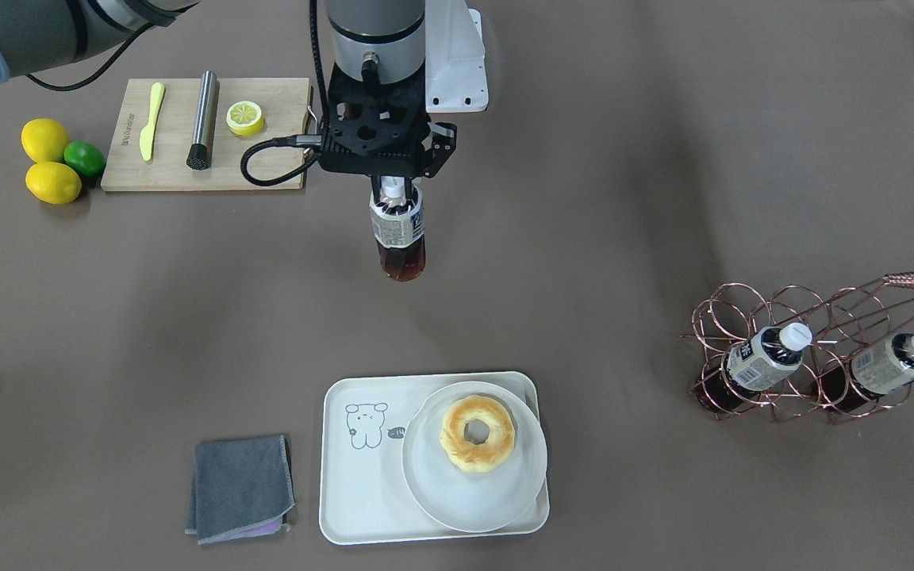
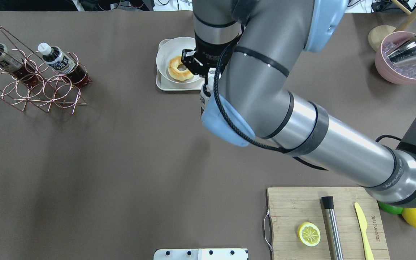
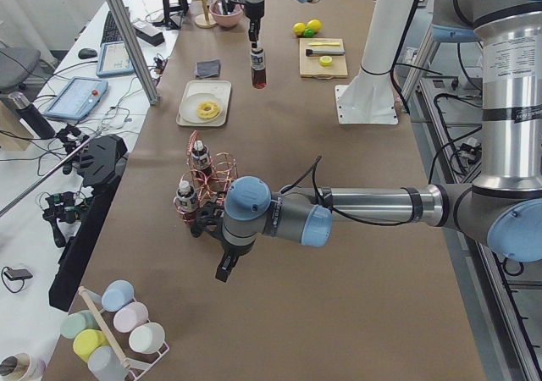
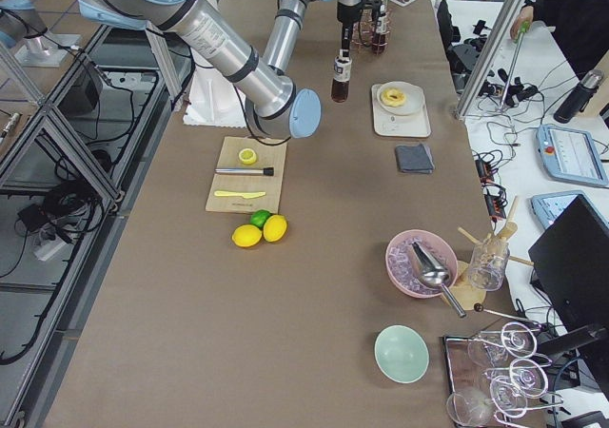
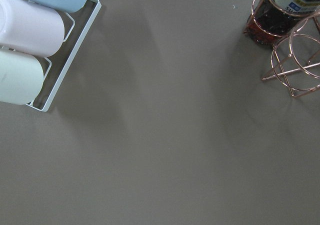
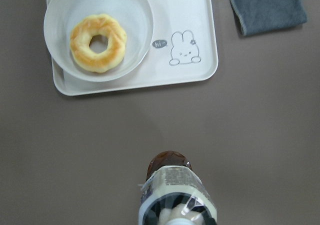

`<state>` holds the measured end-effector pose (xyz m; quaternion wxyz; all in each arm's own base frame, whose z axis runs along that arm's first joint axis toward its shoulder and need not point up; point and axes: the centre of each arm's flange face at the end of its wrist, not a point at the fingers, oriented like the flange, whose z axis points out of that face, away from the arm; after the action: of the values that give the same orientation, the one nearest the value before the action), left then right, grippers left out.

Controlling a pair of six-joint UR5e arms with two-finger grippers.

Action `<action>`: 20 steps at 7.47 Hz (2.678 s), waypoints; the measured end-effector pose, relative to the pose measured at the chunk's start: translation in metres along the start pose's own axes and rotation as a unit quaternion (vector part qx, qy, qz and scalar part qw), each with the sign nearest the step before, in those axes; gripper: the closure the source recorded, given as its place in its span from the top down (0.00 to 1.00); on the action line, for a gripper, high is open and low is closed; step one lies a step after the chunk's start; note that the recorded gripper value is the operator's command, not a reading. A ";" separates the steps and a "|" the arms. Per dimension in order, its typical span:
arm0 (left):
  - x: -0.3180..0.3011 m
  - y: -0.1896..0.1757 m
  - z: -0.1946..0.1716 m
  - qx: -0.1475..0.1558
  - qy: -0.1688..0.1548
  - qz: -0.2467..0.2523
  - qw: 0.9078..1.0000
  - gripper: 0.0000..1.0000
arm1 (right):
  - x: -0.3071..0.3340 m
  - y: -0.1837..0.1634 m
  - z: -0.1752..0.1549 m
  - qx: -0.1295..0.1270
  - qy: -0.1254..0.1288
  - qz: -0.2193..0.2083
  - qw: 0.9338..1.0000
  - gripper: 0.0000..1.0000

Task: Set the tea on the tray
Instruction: 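Lift the bottle with the right gripper and carry it onto the white tray, then lower the bottle onto the tray beside the donut bowl and open the right gripper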

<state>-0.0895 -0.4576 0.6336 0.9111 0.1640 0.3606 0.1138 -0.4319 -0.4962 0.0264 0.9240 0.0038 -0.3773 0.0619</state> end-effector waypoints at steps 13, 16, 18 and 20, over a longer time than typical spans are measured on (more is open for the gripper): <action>0.004 -0.028 -0.005 0.010 -0.002 0.013 1.000 0.98 | 0.035 -0.226 0.068 0.001 0.008 0.005 1.000 0.00; 0.003 -0.031 -0.004 0.010 -0.002 0.014 1.000 0.98 | 0.028 -0.222 0.076 0.013 0.013 -0.008 1.000 0.00; 0.003 -0.030 -0.004 0.010 -0.002 0.014 1.000 0.98 | 0.027 -0.222 0.080 0.022 0.016 -0.014 1.000 0.00; 0.003 -0.030 -0.004 0.010 -0.002 0.014 1.000 0.98 | 0.025 -0.225 0.089 0.032 0.014 -0.020 0.999 0.00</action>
<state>-0.0875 -0.4837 0.6176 0.9086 0.1783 0.3572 0.1228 -0.4497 -0.7217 0.1169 0.9296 0.0401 -0.3623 0.0554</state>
